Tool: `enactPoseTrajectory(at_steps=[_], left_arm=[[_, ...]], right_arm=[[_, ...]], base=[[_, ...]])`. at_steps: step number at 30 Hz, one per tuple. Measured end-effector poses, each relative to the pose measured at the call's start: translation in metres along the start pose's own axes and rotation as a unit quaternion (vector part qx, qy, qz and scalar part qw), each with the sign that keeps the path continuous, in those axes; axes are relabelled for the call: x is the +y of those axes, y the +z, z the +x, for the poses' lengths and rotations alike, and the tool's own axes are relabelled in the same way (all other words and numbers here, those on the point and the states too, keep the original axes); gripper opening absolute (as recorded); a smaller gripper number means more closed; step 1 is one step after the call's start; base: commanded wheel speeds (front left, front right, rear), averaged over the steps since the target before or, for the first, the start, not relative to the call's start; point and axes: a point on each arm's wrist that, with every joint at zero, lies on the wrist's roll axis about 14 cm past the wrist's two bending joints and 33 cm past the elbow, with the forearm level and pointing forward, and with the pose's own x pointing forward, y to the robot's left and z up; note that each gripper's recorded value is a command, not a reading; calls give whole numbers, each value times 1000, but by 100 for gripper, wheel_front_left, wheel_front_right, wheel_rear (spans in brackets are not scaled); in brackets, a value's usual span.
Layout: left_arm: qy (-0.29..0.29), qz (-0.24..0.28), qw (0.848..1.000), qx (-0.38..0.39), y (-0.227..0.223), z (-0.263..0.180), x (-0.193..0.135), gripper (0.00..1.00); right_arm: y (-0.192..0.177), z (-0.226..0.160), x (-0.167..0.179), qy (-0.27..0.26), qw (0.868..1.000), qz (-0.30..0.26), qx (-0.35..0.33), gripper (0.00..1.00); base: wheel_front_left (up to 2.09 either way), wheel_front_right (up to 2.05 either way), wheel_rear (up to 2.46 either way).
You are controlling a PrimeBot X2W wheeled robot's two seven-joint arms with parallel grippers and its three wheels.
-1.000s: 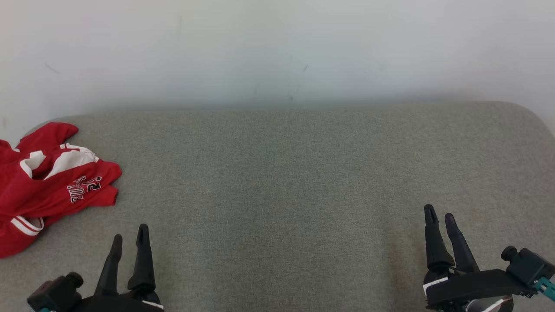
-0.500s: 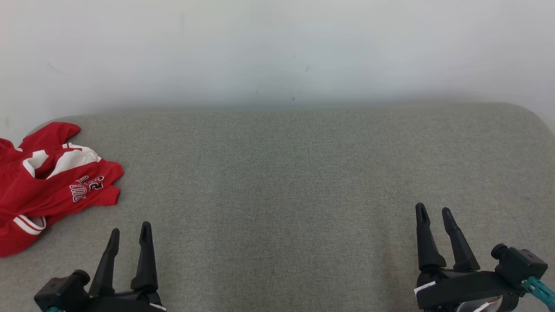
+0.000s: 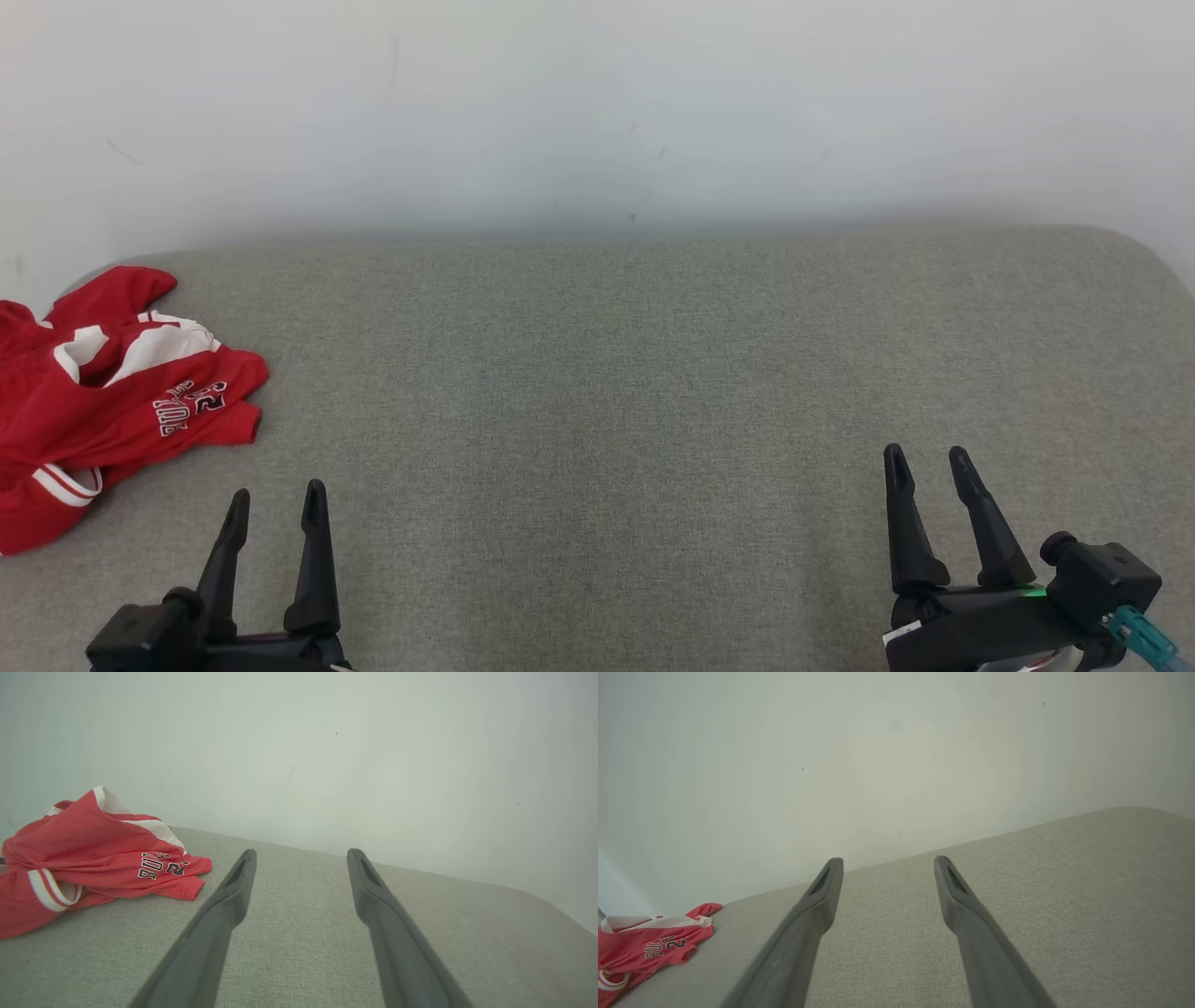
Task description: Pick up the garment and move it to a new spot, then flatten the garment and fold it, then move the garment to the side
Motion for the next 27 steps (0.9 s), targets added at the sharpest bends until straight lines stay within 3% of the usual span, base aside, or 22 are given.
enactPoseTrajectory(at_steps=[27], left_arm=[[-23, 68, 997, -14, 4, -6, -2, 100]], right_arm=[[6, -4, -7, 0, 995, -94, -17, 100]], base=[[0, 0, 0]])
